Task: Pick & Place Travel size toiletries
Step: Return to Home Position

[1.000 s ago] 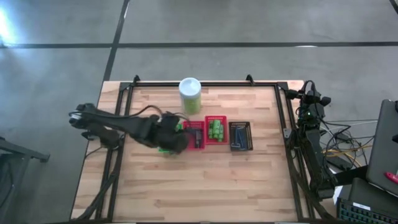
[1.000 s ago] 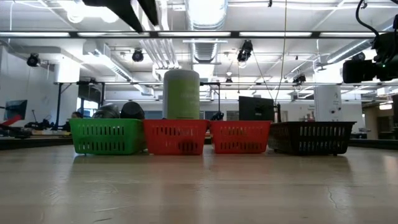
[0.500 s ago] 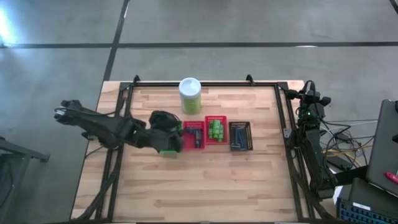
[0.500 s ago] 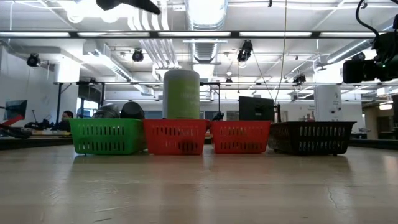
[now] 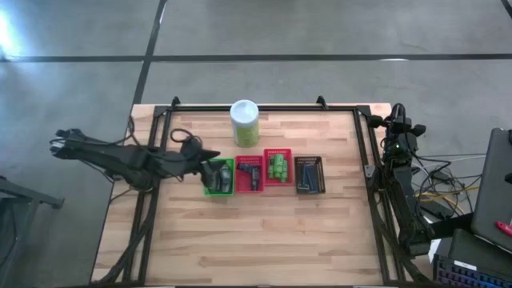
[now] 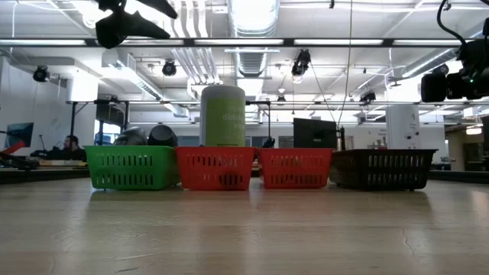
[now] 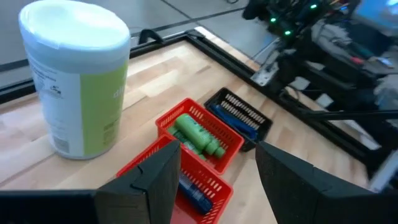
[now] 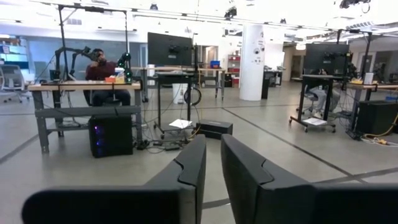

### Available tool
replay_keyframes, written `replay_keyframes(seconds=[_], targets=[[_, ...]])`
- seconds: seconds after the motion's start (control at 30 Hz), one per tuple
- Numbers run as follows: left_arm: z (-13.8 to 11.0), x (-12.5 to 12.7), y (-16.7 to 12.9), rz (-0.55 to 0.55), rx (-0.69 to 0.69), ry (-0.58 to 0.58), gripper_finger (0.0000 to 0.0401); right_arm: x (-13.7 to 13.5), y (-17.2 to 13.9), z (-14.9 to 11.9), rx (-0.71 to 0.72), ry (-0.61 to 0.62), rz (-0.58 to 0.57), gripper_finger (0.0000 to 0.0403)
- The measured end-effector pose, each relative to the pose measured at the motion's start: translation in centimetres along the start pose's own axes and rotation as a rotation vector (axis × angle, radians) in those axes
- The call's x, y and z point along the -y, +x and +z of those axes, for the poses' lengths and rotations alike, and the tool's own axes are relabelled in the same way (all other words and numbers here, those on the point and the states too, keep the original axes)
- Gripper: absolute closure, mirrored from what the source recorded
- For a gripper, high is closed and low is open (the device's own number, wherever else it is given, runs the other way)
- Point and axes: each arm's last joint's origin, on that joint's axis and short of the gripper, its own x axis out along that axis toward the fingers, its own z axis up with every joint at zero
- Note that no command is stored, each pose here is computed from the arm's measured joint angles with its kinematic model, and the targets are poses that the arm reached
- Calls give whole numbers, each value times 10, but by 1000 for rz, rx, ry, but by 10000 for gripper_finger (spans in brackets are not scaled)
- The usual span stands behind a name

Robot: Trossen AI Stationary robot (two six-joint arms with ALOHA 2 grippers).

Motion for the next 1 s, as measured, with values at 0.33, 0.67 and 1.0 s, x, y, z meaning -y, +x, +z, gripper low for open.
replay_keyframes(seconds=[0.33,0.67,1.0], targets=[[-12,-38,-25,-79,60,28,188,0,0,0,0,0,0,344],[-28,-60,-41,-213,119,148,188,0,0,0,0,0,0,311],[-46,-74,-48,-467,267,216,188,0,0,0,0,0,0,283]])
